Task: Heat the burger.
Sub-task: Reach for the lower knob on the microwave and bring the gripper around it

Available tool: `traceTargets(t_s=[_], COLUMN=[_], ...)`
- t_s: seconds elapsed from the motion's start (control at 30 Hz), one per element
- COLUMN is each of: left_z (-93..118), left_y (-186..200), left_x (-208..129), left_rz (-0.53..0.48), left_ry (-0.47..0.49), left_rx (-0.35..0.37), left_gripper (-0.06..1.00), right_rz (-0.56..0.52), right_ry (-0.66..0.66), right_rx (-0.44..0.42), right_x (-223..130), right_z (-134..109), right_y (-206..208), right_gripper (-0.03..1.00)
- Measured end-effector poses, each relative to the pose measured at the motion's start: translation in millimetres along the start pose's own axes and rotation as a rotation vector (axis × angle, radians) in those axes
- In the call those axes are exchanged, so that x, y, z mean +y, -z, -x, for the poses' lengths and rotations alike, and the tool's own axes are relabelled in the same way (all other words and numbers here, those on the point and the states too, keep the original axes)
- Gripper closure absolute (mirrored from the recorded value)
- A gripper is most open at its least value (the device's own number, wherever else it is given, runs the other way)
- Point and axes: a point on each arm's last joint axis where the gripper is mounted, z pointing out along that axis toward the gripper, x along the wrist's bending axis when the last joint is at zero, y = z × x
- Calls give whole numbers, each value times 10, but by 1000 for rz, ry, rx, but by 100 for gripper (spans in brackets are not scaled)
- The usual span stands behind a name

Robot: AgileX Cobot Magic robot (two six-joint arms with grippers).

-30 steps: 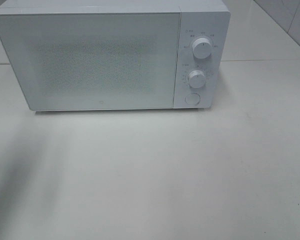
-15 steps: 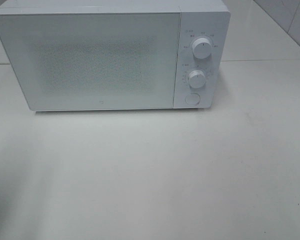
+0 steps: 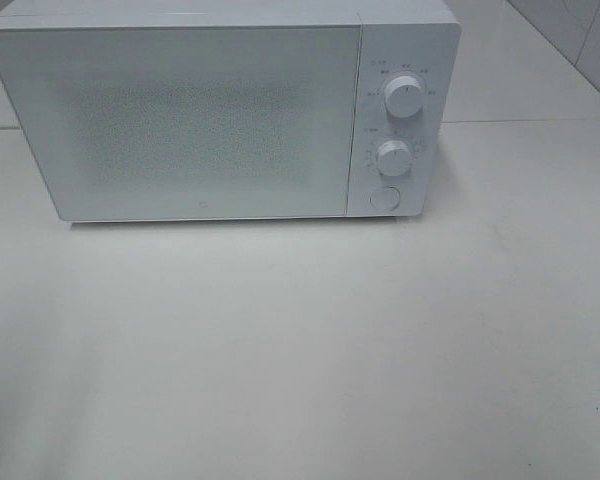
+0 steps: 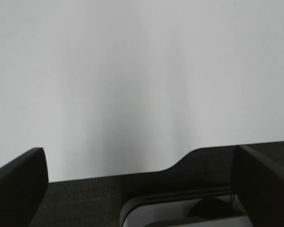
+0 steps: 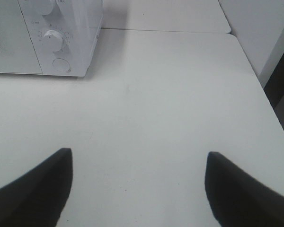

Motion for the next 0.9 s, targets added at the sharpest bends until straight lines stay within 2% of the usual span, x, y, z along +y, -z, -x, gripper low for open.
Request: traceTargets(t_s=[0.07, 0.1, 0.17, 0.23, 0.27, 0.3, 0.33, 0.37, 0.43, 0.57, 0.7, 0.9], left_z=[18, 18, 29, 32, 38, 38, 43, 43, 48, 51, 60, 63], left_y=[167, 167, 284, 321, 394, 394, 450, 450, 521, 569, 612, 614], left_x=[-109, -109, -204, -239, -313, -313, -379, -379, -472, -544, -620, -625], left_rz=[123, 123, 216, 248, 312, 312, 364, 364, 437, 493, 559, 566], left_ry=[-16, -16, -28, -32, -41, -41, -48, -48, -57, -50, -14, 0], left_rx=[-5, -5, -9, -10, -13, -13, -15, -15, -18, -5, 41, 59], left_gripper=[-2, -2, -2, -2, -2, -2, -2, -2, -2, -2, -2, -2], right_rz=[0, 0, 0, 0, 0, 0, 0, 0, 0, 0, 0, 0], right_ry=[0, 0, 0, 0, 0, 0, 0, 0, 0, 0, 0, 0], right_rx=[0, 0, 0, 0, 0, 0, 0, 0, 0, 0, 0, 0], right_x=[0, 0, 0, 0, 0, 0, 0, 0, 0, 0, 0, 0], right_z=[0, 0, 0, 0, 0, 0, 0, 0, 0, 0, 0, 0], right_y=[0, 0, 0, 0, 0, 0, 0, 0, 0, 0, 0, 0], right_gripper=[24, 24, 24, 24, 24, 24, 24, 24, 24, 24, 24, 24])
